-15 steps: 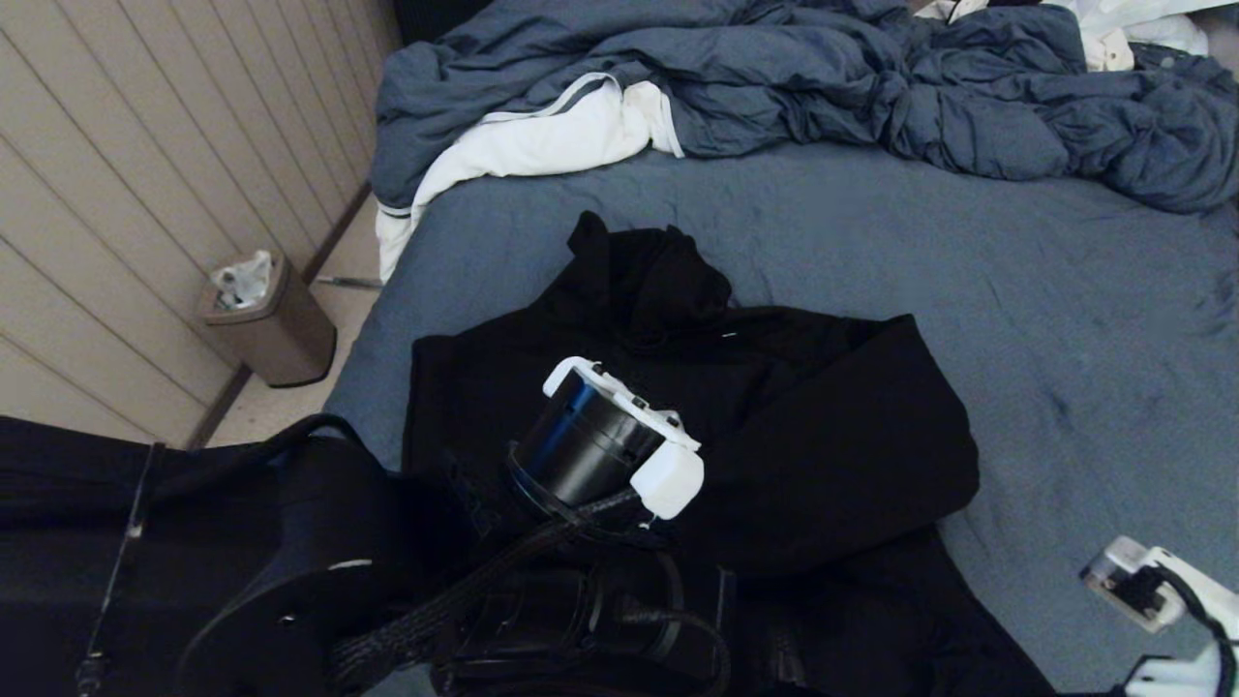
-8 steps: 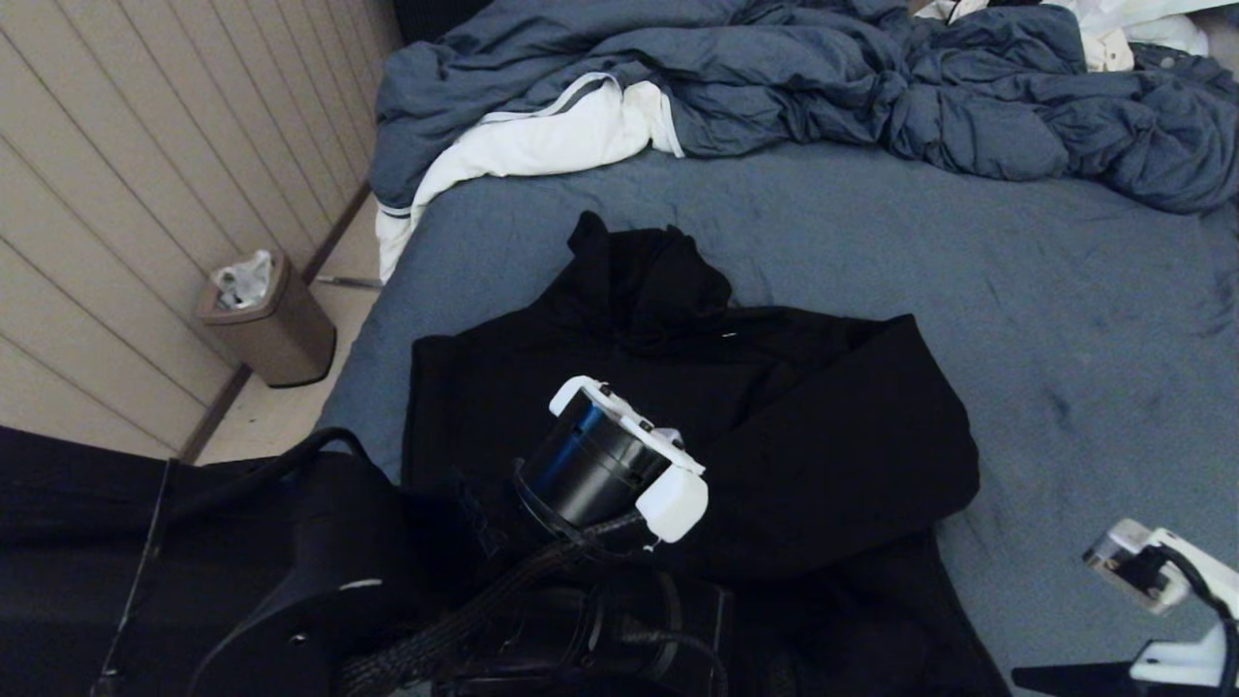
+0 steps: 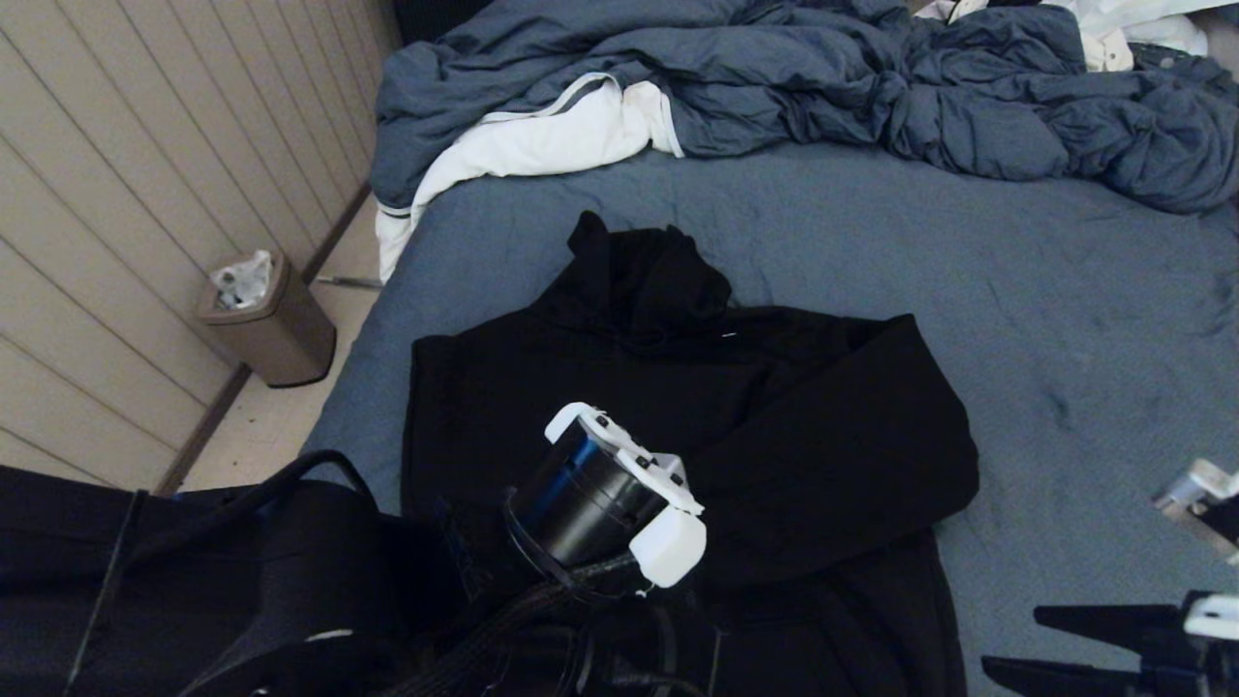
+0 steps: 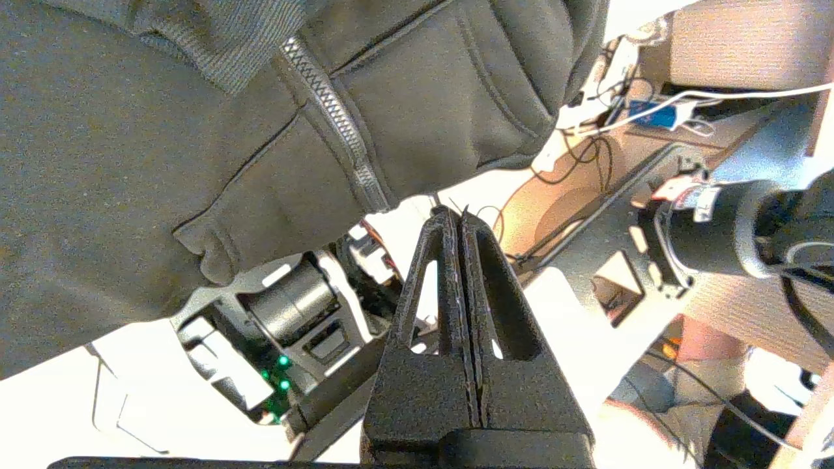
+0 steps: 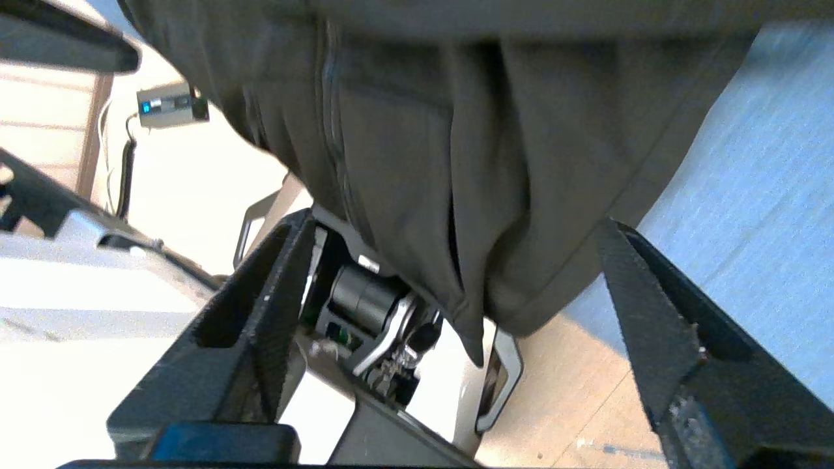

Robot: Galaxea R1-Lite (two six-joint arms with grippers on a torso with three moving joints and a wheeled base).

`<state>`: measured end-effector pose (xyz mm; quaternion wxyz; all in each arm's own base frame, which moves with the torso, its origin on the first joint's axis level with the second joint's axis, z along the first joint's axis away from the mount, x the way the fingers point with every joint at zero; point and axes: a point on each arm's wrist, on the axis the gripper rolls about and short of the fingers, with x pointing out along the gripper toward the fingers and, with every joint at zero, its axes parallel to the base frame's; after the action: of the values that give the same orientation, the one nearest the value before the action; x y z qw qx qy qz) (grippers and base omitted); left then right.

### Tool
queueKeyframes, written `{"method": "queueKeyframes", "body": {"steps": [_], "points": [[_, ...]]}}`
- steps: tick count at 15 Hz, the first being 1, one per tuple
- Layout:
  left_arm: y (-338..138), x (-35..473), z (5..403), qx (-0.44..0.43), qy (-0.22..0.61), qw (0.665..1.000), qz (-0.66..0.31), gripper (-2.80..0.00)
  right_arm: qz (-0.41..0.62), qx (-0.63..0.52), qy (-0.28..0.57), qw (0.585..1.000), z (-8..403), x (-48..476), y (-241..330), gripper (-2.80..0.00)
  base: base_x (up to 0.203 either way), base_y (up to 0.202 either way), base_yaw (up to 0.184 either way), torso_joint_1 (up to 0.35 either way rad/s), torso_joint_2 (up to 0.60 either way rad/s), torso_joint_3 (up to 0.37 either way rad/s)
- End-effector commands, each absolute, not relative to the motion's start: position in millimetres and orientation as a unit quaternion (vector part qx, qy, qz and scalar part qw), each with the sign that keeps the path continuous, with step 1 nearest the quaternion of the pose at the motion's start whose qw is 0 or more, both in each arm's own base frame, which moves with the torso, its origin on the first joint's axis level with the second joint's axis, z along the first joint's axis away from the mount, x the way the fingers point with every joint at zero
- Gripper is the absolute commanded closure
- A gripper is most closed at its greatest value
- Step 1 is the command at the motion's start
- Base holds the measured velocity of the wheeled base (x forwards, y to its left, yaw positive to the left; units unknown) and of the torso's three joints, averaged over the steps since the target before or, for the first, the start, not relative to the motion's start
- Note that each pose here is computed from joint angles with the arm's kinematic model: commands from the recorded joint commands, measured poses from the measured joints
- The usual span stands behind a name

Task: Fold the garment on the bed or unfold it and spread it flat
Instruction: Unfold the black sweatshirt

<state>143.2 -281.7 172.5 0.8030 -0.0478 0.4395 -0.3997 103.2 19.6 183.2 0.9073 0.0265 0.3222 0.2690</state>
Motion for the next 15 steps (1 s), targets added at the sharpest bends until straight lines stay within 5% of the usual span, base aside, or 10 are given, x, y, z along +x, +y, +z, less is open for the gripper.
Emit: {"method": "queueKeyframes", "body": {"steps": [1,9,15], "points": [[-274,140,189,-0.063,0.421,0.807,-0.409,0.00,0.269,0.028,0.325,0.906,188,114,21,-2.80,0.000,0.000,0.000,0.000,0.00,0.000],[-201,229,242,-0.136,0.317,0.901,-0.262,0.00,0.247,0.080,0.325,0.909,225,211,30,-2.80,0.000,0.000,0.000,0.000,0.00,0.000],[-215,260,230,-0.115,0.344,0.903,-0.231,0.00,0.289,0.077,0.343,0.890,229,267,81,-2.80,0.000,0.000,0.000,0.000,0.00,0.000]]}}
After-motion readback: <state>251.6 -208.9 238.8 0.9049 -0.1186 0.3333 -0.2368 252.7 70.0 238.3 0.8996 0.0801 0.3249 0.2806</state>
